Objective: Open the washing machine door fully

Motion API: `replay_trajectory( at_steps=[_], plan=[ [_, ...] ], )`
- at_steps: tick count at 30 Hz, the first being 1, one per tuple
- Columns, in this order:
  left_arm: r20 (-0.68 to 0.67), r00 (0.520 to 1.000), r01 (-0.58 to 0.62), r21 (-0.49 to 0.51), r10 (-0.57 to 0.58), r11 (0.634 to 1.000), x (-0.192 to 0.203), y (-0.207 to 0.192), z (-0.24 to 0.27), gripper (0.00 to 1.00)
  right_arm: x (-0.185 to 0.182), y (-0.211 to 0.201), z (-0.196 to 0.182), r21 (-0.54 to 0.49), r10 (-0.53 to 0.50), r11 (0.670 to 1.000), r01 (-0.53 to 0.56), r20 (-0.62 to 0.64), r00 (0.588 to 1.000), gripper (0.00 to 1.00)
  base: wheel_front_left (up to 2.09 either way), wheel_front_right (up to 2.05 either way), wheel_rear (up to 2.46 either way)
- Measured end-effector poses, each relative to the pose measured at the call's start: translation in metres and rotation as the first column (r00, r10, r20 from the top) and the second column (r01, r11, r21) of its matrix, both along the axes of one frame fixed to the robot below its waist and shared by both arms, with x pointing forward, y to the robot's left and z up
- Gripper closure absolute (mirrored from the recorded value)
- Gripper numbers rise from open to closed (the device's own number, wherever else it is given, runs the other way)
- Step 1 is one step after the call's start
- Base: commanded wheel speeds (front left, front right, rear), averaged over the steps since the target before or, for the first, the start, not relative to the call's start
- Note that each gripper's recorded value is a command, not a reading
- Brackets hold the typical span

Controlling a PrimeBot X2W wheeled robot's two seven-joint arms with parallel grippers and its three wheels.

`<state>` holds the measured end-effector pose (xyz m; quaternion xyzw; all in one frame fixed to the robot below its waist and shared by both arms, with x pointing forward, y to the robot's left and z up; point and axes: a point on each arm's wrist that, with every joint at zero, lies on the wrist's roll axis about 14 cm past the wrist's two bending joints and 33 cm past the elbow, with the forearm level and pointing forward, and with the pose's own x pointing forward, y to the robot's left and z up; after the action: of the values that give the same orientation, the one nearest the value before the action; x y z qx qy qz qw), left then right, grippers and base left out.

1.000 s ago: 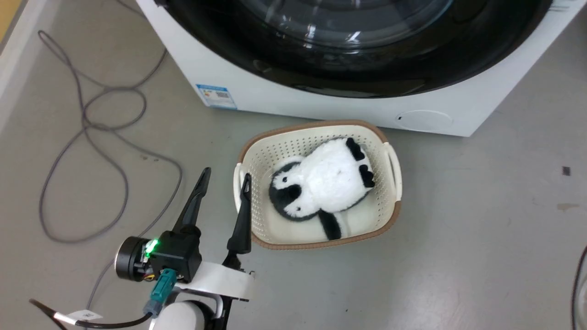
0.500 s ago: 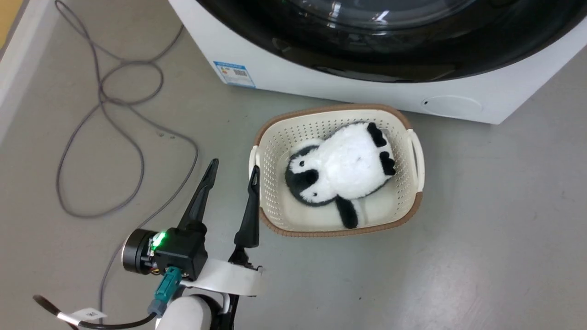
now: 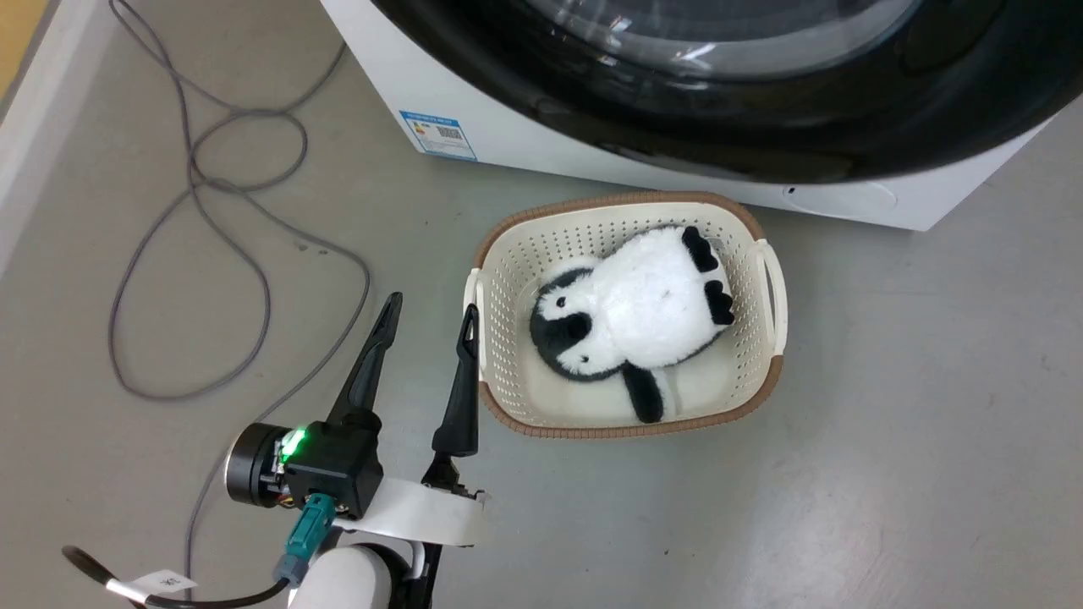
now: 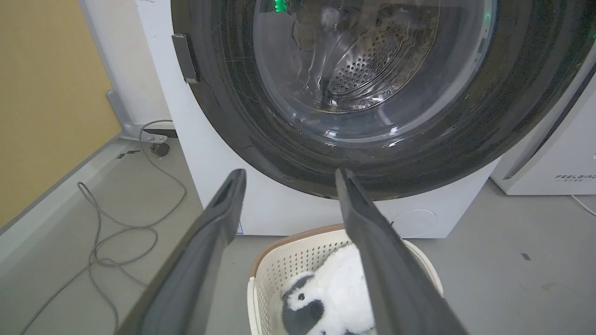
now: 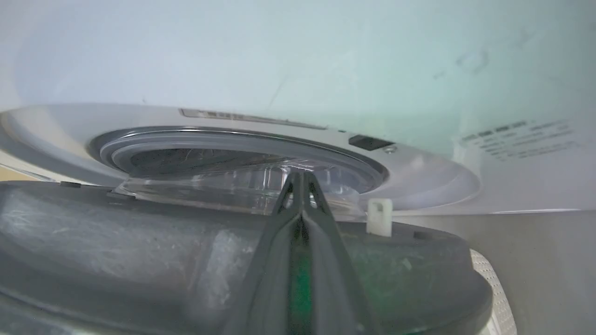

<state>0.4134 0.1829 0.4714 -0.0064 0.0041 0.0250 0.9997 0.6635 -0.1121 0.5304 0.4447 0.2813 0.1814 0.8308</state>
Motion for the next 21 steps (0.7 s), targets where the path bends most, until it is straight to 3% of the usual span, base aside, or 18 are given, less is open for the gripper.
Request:
replay_trajectory(
  at_steps=[9, 21],
  plan=[
    [0.05, 0.999, 0.004, 0.001, -0.004, 1.0, -0.004, -0.001, 0.019, 0.0, -0.039, 0.017, -0.011, -0.004, 0.074, 0.997, -0.074, -0.06, 0.995, 1.0, 0.0, 0.0, 0.0],
    [0.124, 0.992, -0.001, -0.007, 0.001, 1.0, -0.029, 0.001, 0.048, 0.0, -0.12, 0.046, -0.001, 0.018, 0.228, 0.974, -0.227, -0.072, 0.971, 1.0, 0.0, 0.0, 0.0]
  ],
)
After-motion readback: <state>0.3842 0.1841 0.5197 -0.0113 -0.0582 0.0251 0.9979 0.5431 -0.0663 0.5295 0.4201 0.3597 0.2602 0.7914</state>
